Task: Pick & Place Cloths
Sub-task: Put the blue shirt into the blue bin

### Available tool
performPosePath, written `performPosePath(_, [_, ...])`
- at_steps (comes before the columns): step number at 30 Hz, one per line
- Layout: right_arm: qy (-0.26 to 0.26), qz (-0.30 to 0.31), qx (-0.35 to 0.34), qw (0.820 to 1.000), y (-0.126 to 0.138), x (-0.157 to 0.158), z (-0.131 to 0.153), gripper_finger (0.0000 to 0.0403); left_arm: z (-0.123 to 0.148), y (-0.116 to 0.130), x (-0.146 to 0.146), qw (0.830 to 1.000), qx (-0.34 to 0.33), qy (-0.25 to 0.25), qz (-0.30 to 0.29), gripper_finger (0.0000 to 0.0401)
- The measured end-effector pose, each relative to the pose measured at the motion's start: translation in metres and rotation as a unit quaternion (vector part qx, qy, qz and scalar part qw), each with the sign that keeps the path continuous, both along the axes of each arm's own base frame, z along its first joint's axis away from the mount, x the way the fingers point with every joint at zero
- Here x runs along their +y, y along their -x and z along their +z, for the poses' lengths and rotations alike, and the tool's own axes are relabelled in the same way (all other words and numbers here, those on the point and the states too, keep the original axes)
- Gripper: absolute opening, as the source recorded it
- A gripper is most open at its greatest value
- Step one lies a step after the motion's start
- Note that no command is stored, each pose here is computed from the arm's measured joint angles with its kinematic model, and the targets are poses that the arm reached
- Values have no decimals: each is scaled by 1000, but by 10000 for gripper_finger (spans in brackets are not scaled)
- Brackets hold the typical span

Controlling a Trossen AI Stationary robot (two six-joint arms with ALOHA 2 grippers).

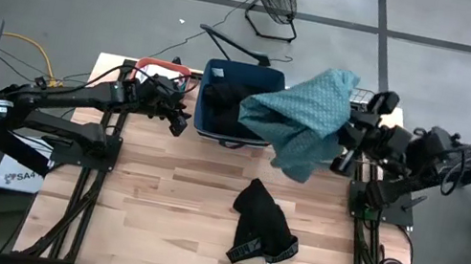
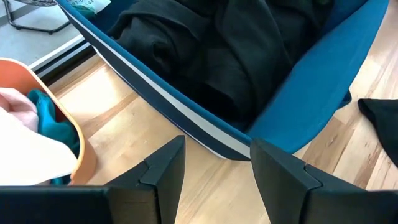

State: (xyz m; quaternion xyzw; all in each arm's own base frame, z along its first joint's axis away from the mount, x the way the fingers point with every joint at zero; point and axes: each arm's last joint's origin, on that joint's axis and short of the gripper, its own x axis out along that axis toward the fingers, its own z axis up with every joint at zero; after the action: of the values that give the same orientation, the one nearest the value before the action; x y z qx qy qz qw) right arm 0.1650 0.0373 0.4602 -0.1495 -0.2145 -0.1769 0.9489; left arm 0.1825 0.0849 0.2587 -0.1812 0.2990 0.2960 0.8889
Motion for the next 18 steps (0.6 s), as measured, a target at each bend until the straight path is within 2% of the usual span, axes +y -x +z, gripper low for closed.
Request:
performPosePath(7, [22,-3,19,1000,-24,-21,21,29,0,0,0,1000,-1,1,1,179])
performPosePath(18, [23,-8,56,998,-66,-65,32,29,-3,2,-1,1000,16,9,1,179])
